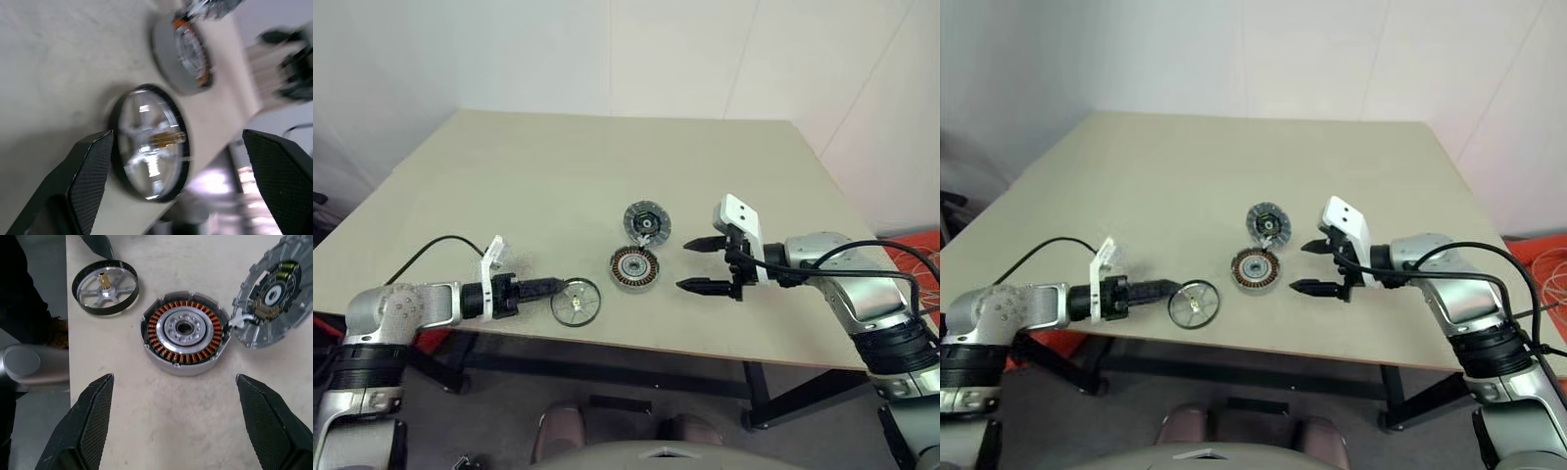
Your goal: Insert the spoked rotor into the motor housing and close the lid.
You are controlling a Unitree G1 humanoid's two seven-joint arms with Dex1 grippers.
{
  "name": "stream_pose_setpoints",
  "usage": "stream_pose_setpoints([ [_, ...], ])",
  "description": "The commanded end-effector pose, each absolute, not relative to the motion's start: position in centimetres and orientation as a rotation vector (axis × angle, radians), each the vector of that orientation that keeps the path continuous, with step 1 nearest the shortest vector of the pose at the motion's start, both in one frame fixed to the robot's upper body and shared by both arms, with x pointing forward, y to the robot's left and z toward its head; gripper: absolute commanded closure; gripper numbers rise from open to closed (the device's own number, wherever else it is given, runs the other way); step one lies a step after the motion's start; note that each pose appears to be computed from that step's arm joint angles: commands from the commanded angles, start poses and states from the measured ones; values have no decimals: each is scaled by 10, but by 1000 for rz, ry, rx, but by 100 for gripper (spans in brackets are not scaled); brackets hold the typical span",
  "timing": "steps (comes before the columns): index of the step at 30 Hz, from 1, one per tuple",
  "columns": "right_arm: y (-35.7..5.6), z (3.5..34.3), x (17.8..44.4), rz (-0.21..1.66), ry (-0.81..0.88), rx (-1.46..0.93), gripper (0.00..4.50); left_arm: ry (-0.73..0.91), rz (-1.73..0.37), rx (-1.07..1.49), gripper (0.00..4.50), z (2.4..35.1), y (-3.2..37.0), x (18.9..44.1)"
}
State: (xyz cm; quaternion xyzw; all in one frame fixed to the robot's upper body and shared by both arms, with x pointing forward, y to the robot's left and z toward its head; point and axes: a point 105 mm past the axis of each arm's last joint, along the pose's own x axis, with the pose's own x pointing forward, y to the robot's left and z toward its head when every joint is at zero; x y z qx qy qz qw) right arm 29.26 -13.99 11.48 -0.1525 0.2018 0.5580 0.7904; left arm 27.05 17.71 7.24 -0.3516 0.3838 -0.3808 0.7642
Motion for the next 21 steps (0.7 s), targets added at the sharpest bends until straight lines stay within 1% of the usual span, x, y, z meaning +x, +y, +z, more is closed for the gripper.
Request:
stream_pose_setpoints([
  [1,-140,131,294,1195,372,-361,0,832,-798,-938,4,78,186,269],
  [4,-140,131,294,1193,373,-361,0,896,-750,-981,4,66,191,257],
  [6,-141,131,293,1193,373,-362,0,909,-727,-1014,4,62,194,253],
  [11,-140,131,294,1194,374,-362,0,931,-737,-1045,4,56,184,246],
  [17,-139,132,294,1196,370,-363,0,910,-740,-1126,4,51,172,249],
  [21,-139,132,294,1194,369,-364,0,924,-736,-1124,4,47,163,250],
])
